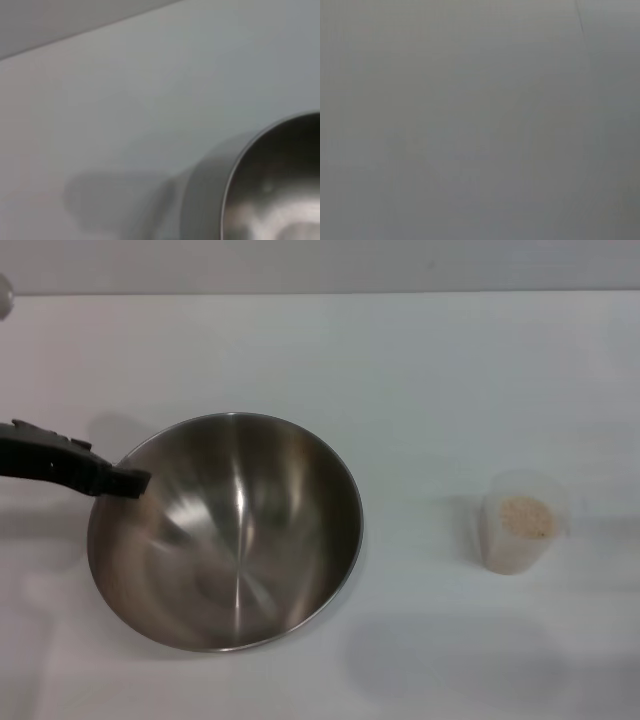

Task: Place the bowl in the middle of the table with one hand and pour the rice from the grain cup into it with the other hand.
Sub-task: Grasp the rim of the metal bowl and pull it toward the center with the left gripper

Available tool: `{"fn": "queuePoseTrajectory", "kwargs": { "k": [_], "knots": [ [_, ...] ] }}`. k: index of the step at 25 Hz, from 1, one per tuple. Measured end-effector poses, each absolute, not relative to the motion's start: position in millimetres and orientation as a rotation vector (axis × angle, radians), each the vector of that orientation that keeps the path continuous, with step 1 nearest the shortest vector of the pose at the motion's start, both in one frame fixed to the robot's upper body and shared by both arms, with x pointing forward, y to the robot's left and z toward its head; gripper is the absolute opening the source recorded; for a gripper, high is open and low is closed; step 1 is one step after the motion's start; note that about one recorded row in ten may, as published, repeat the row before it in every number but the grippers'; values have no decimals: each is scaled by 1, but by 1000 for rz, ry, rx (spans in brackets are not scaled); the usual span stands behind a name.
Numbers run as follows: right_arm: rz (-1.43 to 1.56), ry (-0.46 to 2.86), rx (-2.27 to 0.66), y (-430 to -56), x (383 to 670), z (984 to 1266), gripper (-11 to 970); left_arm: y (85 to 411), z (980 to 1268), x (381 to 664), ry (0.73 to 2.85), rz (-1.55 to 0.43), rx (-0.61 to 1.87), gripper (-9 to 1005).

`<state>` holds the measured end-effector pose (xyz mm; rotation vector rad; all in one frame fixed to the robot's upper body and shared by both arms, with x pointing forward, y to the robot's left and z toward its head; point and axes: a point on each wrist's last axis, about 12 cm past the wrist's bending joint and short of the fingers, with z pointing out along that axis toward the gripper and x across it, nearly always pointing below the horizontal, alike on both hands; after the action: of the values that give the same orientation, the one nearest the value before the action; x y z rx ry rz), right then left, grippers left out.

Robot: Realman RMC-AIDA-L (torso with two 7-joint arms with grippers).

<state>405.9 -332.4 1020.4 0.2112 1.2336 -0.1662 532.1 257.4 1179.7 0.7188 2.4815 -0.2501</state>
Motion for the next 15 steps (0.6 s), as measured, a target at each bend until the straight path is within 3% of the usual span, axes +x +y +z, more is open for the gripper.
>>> {"fn": "queuePoseTrajectory", "kwargs": {
  "k": [15],
  "knots": [
    [-163, 1235, 209, -332, 406, 1020, 820, 260, 1161, 535, 2547, -218, 720, 804]
  ]
}}
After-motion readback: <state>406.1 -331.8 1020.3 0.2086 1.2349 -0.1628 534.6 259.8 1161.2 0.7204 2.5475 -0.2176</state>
